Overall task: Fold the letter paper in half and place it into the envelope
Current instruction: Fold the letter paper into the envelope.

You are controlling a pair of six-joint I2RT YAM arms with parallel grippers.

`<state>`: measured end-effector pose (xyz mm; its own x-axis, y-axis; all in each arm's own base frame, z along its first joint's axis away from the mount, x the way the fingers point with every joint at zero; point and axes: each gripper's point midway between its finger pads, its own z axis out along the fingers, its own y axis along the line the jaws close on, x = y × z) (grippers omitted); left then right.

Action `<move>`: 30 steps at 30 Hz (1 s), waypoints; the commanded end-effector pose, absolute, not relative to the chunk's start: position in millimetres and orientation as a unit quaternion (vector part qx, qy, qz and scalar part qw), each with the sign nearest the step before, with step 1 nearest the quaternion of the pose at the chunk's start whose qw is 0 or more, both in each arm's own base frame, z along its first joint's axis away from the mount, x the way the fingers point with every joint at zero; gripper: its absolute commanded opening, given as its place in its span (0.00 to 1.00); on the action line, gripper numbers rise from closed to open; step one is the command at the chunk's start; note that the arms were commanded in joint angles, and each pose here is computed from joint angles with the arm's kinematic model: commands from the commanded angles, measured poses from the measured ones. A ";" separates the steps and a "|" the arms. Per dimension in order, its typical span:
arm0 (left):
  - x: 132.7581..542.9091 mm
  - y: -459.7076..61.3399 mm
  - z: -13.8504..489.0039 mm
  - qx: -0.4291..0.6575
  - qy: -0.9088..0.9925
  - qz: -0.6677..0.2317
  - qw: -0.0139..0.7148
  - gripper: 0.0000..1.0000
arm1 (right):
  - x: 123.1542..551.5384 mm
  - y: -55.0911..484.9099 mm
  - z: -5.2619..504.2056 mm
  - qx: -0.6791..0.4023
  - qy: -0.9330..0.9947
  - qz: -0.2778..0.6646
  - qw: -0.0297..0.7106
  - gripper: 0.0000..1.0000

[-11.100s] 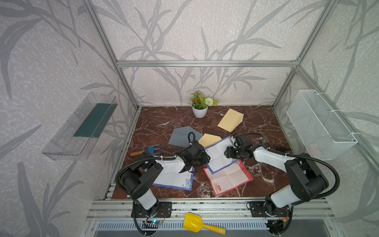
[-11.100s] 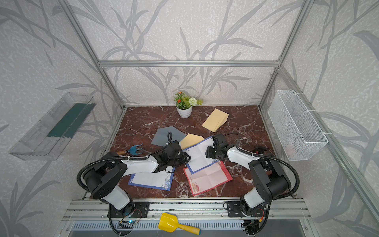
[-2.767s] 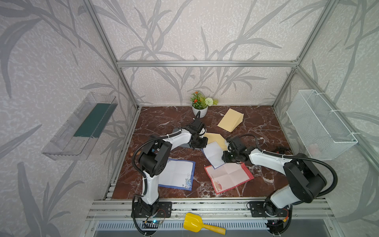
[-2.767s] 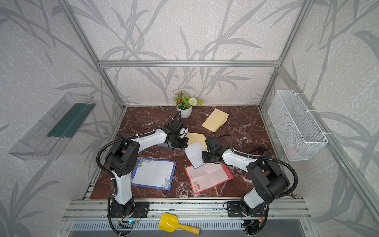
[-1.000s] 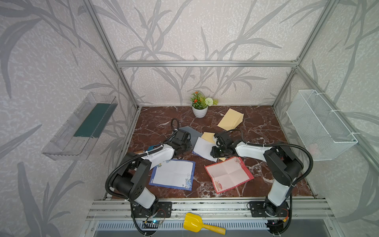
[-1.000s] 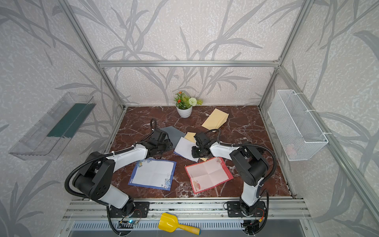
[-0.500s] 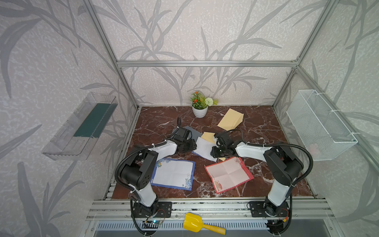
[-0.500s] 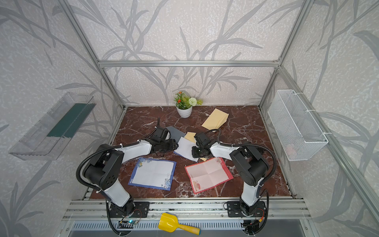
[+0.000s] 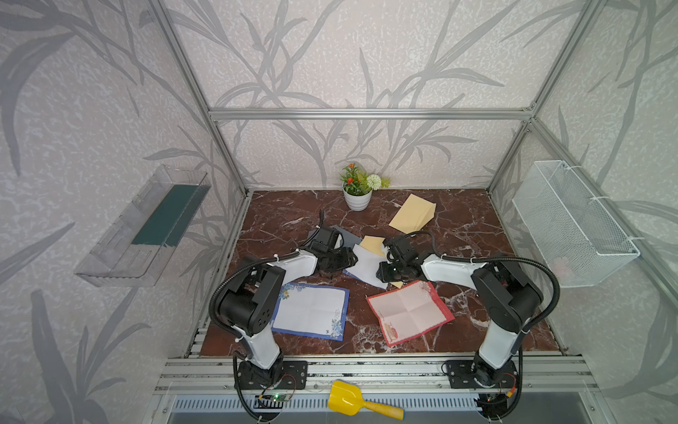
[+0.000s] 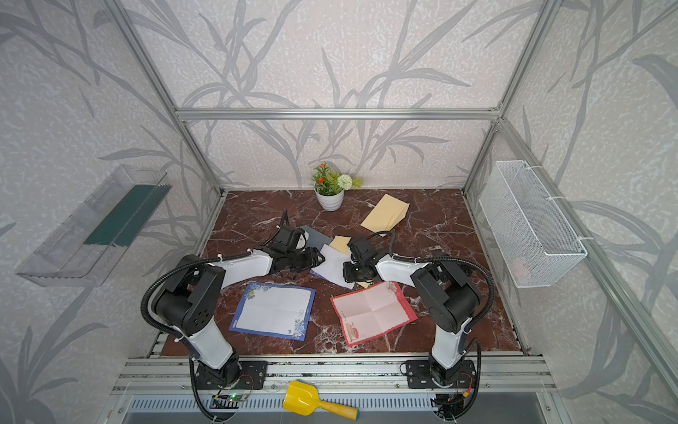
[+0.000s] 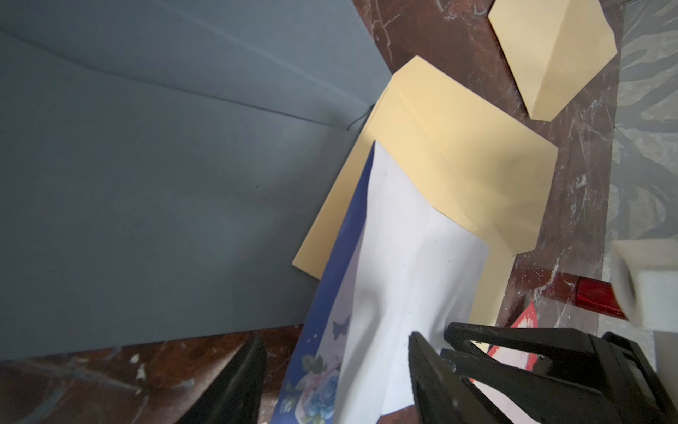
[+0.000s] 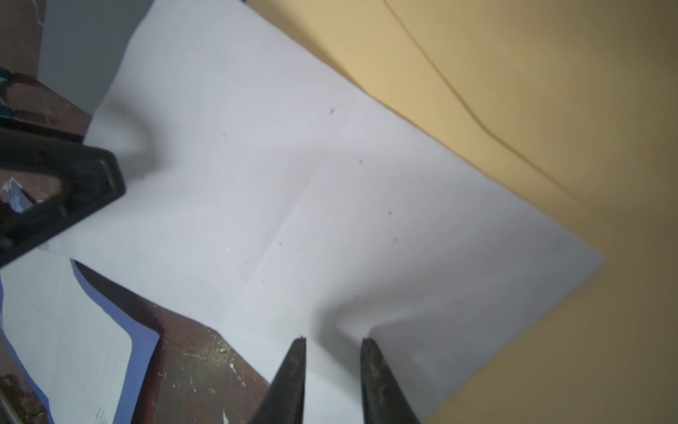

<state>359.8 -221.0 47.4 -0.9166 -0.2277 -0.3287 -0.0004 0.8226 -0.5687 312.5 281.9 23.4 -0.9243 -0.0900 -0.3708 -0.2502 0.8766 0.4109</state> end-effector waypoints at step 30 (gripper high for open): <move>348.0 -251.9 107.1 -0.062 0.890 -0.403 0.207 0.59 | 302.2 277.4 4.5 -0.087 0.960 0.224 0.145 0.27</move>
